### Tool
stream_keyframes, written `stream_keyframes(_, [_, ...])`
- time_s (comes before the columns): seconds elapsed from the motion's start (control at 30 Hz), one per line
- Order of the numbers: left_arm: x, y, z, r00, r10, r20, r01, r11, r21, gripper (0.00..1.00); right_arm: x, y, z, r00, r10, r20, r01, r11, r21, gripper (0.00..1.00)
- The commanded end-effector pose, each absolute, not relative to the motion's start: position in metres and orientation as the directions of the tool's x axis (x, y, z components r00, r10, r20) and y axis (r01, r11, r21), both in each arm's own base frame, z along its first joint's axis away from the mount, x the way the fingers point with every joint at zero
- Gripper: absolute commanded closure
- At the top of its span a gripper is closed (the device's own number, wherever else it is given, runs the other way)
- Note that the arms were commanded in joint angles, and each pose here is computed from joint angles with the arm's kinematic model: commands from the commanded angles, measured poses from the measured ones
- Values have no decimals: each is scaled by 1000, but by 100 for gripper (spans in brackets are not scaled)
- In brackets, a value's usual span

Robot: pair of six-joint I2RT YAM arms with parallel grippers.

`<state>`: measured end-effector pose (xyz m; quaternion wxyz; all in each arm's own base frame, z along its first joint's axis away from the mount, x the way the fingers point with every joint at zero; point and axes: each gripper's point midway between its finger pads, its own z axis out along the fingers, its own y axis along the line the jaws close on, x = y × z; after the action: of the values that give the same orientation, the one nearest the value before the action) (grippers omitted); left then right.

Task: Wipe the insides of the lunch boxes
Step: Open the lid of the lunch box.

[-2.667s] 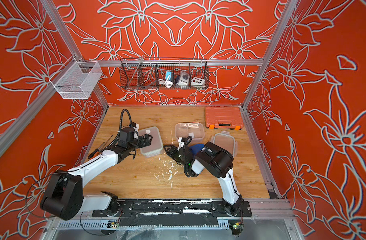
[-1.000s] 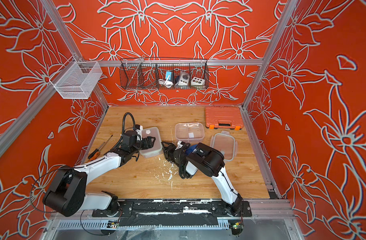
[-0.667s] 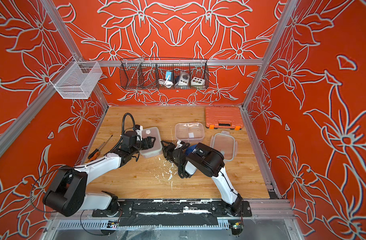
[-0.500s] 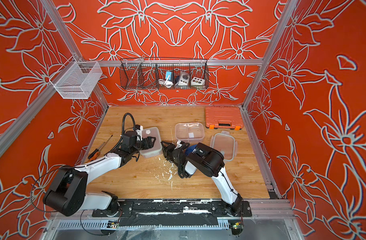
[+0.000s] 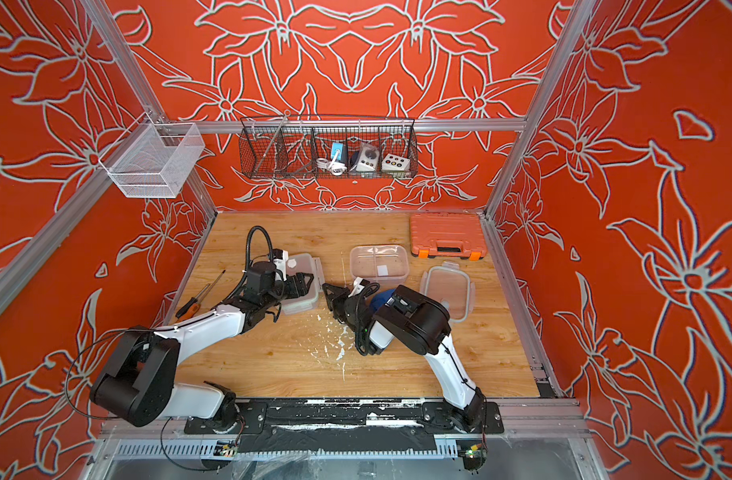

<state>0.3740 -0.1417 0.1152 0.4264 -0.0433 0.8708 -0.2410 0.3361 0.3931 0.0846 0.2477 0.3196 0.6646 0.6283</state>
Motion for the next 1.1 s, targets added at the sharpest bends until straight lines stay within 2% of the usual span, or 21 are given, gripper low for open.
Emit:
stream_keyframes(0.0, [347,-142,70,-755,-249,-607,74,887,-456,24,334,396,117,-681,728,74,51,-53,997,84])
stream_keyframes(0.13, [348,-143,83,-736,-269,-621,80,877,-473,24,334,394,112,-678,733,56,48,-32,998,85])
stream_keyframes(0.27, [347,-140,100,-710,-289,-642,79,873,-481,23,333,395,123,-688,725,9,-1,-13,1000,100])
stream_keyframes(0.5, [349,-106,147,-625,-381,-682,-8,876,-483,19,325,406,156,-729,679,-85,-105,12,994,100])
stream_keyframes(0.73, [340,-53,183,-509,-524,-683,-100,824,-558,14,313,414,175,-757,603,-254,-192,166,967,100])
stream_keyframes(0.93, [337,-46,167,-541,-578,-611,-123,773,-622,13,303,405,185,-744,502,-440,-273,372,887,100])
stream_keyframes(1.07, [338,-43,166,-530,-604,-596,-137,754,-643,13,297,396,205,-713,385,-586,-352,526,774,100])
